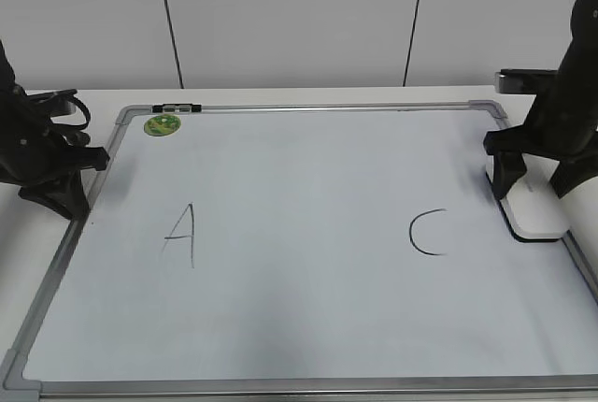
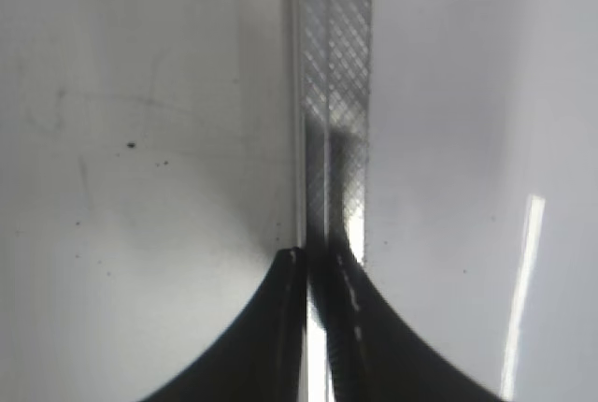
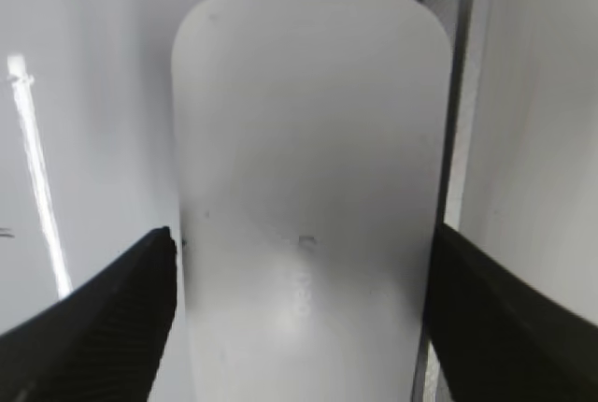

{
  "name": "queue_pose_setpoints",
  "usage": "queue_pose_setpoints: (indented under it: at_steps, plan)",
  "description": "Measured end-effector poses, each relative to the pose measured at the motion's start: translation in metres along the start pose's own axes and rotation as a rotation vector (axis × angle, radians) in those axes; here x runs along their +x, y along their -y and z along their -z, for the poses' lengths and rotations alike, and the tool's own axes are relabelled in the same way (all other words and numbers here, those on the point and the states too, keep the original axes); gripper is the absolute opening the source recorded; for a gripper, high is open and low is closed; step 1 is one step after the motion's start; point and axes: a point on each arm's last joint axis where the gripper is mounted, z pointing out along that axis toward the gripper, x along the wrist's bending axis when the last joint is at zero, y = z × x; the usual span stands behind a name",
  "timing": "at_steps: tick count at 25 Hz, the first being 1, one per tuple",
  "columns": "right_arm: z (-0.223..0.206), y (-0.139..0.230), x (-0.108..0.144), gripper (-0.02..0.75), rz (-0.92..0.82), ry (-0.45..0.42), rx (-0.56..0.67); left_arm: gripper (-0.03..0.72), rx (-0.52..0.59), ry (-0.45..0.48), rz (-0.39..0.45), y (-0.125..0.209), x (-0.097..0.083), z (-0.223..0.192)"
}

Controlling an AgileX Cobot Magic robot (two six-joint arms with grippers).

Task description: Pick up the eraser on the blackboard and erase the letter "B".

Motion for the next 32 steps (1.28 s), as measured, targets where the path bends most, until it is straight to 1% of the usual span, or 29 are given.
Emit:
queue_pose_setpoints:
  at_steps: [5,8,10,13,15,17,19,21,23,25,28,30,32]
  plan:
    - [0.007,0.0,0.001,0.608,0.002,-0.003,0.033,0.034,0.0,0.0,0.0,0.0,0.0,0.0]
    - [0.021,-0.006,0.001,0.608,0.005,-0.005,0.033,0.034,0.0,0.0,0.0,0.0,0.0,0.0]
    - [0.033,-0.011,0.003,0.608,0.01,-0.018,0.024,0.036,0.0,0.0,0.0,0.0,0.0,0.0]
    - [0.054,-0.024,0.008,0.607,0.04,-0.067,-0.045,0.053,0.001,0.0,0.0,0.0,0.0,0.0]
    - [0.067,-0.03,0.011,0.604,0.053,-0.094,-0.092,0.081,0.006,0.0,0.0,0.001,0.0,0.0]
    - [0.075,-0.035,0.013,0.599,0.059,-0.104,-0.124,0.129,0.006,0.0,0.0,0.001,0.0,0.0]
    - [0.079,-0.035,0.013,0.596,0.064,-0.108,-0.136,0.188,0.008,-0.001,-0.002,0.0,0.0,0.0]
    - [0.086,-0.034,0.013,0.596,0.067,-0.108,-0.15,0.272,0.015,-0.004,-0.009,-0.001,0.0,0.003]
    - [0.094,-0.032,0.014,0.596,0.07,-0.105,-0.166,0.341,0.03,-0.008,-0.018,-0.005,-0.001,0.004]
    - [0.104,-0.03,0.014,0.596,0.073,-0.104,-0.185,0.389,0.038,-0.006,-0.027,-0.01,-0.002,0.012]
    - [0.124,-0.024,0.015,0.596,0.082,-0.1,-0.226,0.411,0.035,-0.01,-0.05,-0.022,-0.006,0.032]
    - [0.138,-0.019,0.016,0.596,0.089,-0.089,-0.256,0.414,0.052,-0.012,-0.064,-0.026,-0.009,0.046]
    - [0.153,-0.013,0.016,0.596,0.096,-0.076,-0.283,0.414,0.044,-0.012,-0.076,-0.031,-0.012,0.062]
